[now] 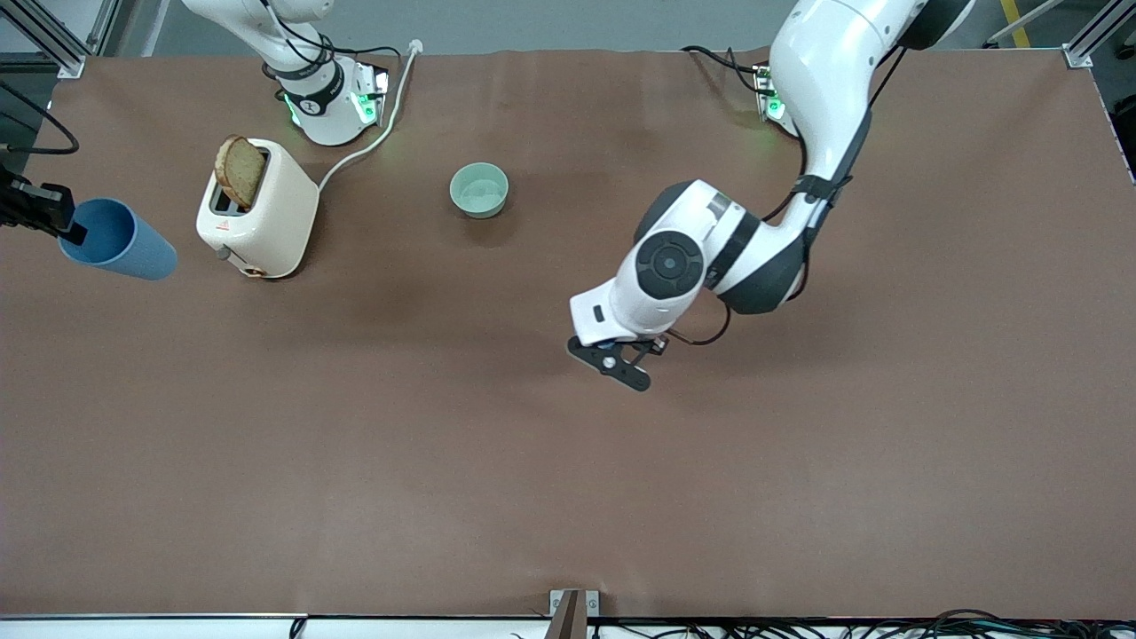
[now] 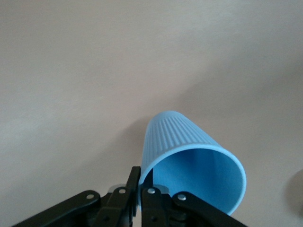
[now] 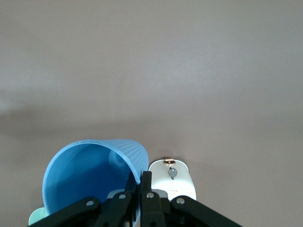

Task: Stack blue cups with both arms
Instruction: 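Carry the blue cup toward the table center with the left gripper, then lower the blue cup upright at the center and open the left gripper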

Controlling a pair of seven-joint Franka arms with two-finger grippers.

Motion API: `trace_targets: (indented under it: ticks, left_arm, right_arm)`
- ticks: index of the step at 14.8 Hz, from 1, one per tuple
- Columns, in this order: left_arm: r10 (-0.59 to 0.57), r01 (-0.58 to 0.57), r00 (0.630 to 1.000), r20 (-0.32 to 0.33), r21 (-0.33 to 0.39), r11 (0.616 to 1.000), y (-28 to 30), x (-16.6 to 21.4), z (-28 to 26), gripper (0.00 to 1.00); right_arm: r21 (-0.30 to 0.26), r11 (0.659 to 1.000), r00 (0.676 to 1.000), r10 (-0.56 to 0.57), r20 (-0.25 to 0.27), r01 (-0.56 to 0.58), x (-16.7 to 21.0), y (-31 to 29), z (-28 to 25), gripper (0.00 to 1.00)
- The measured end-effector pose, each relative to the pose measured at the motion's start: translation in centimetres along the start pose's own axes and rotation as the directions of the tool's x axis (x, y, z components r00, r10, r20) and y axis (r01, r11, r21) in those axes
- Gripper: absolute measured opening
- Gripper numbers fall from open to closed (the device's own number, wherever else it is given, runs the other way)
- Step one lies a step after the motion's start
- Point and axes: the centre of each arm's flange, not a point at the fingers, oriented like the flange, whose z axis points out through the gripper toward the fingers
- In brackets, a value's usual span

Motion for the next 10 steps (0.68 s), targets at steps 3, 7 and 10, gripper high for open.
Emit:
trace_targets:
  ticks: [3, 7, 10]
  left_arm:
    - [0.041, -0.041, 0.999, 0.017, -0.001, 0.999, 2.8, -0.2, 2.4, 0.05]
    - [0.078, -0.078, 0.996, 0.037, 0.0, 0.997, 5.4, -0.5, 6.0, 0.05]
    - [0.094, -0.094, 0.994, 0.061, 0.001, 0.996, 6.6, -0.9, 8.5, 0.05]
  right_arm:
    - [0.003, 1.0, 1.0, 0.001, -0.021, -0.001, 0.2, 0.0, -0.2, 0.05]
    - [0.019, 1.0, 1.0, 0.008, -0.029, -0.007, 0.3, 0.2, -0.3, 0.05]
    - [0.021, 1.0, 0.999, 0.008, -0.031, -0.008, 0.3, 0.2, -0.2, 0.05]
